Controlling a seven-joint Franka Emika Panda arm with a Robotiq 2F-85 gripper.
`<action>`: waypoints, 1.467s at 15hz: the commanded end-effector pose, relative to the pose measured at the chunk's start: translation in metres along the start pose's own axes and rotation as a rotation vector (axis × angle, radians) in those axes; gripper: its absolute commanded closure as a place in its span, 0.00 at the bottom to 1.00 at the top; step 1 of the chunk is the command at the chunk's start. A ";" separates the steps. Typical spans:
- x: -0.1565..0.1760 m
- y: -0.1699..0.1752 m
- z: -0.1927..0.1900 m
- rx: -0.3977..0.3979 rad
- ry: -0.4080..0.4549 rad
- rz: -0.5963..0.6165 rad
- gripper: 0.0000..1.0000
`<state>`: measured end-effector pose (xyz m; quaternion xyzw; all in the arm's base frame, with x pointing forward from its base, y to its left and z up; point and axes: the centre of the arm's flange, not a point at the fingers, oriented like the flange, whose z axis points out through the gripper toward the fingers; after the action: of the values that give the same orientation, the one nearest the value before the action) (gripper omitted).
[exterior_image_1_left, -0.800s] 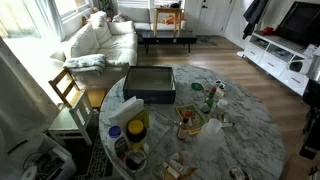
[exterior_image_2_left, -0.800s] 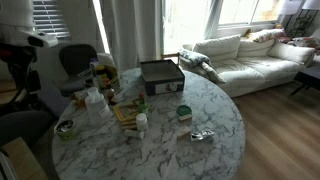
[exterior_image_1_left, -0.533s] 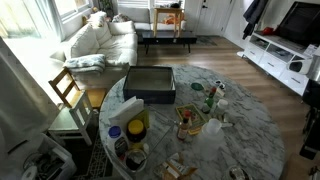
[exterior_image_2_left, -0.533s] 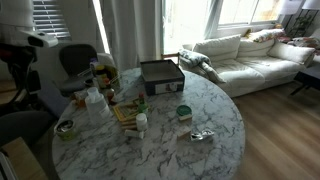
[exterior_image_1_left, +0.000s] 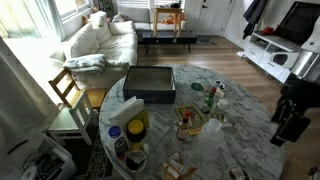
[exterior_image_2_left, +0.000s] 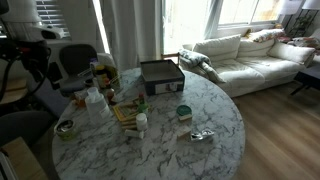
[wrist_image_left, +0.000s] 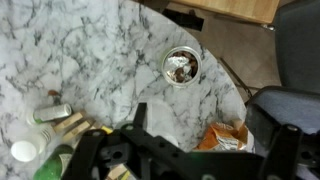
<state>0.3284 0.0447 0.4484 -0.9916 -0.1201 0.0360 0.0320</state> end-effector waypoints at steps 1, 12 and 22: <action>0.053 0.003 0.027 -0.009 0.025 -0.160 0.00; 0.065 0.011 0.044 -0.004 0.073 -0.145 0.00; 0.102 0.044 0.089 -0.039 0.149 -0.110 0.00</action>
<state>0.4193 0.0374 0.3683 -0.9836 -0.1732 -0.0423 0.0276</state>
